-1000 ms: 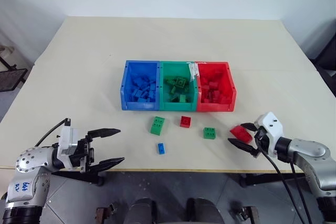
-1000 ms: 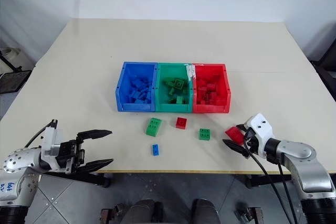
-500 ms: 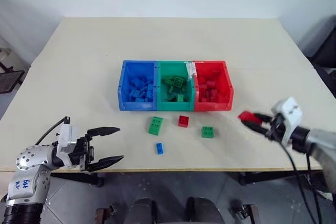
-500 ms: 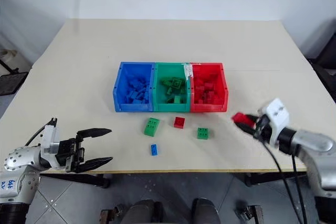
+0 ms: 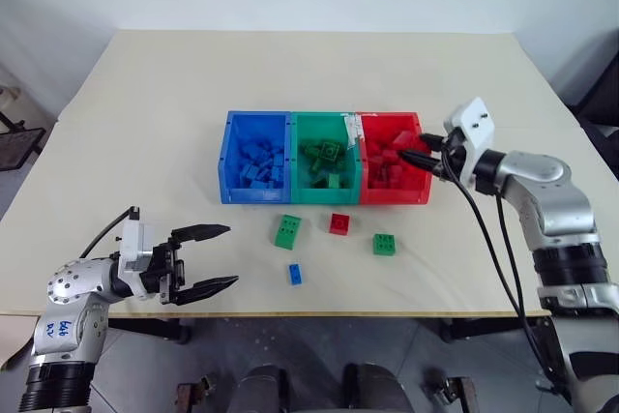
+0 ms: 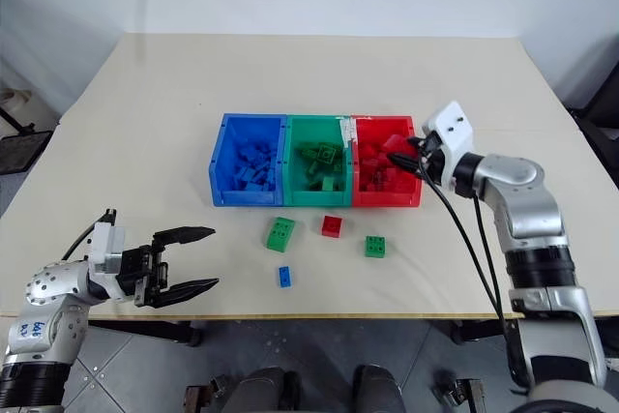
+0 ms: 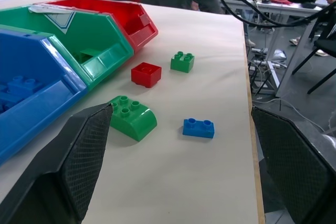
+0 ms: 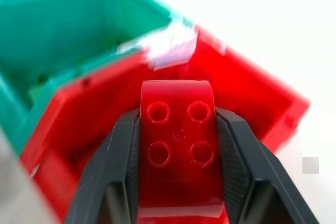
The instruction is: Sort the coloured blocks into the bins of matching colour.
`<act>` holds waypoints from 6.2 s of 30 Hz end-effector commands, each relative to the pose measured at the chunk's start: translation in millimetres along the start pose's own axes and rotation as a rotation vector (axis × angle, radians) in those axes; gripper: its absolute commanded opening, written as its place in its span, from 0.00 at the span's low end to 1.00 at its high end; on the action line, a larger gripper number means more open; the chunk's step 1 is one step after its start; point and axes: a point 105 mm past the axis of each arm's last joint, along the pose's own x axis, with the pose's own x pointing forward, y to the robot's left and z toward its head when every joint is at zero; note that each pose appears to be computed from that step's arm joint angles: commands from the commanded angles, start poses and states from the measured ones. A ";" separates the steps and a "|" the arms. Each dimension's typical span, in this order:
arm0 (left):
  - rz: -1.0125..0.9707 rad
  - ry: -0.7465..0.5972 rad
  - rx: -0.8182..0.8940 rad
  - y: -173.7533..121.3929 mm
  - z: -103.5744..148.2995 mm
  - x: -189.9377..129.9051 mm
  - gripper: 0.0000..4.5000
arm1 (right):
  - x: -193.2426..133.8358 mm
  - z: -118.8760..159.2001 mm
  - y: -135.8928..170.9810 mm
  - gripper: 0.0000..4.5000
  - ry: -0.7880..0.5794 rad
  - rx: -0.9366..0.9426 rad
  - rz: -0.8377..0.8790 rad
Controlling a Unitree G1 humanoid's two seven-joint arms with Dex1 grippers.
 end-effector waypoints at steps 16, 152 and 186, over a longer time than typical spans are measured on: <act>0.036 -0.005 0.040 3.9 7.2 -4.0 1.00 | -44.5 12.8 4.1 1.00 -0.064 -0.109 0.093; 0.253 0.081 0.098 -1.3 10.0 -60.0 1.00 | 31.4 -65.8 141.0 0.99 0.080 0.053 0.449; 0.232 0.054 0.102 10.0 6.1 -49.0 1.00 | 27.7 16.7 3.2 0.76 -0.044 -0.073 0.098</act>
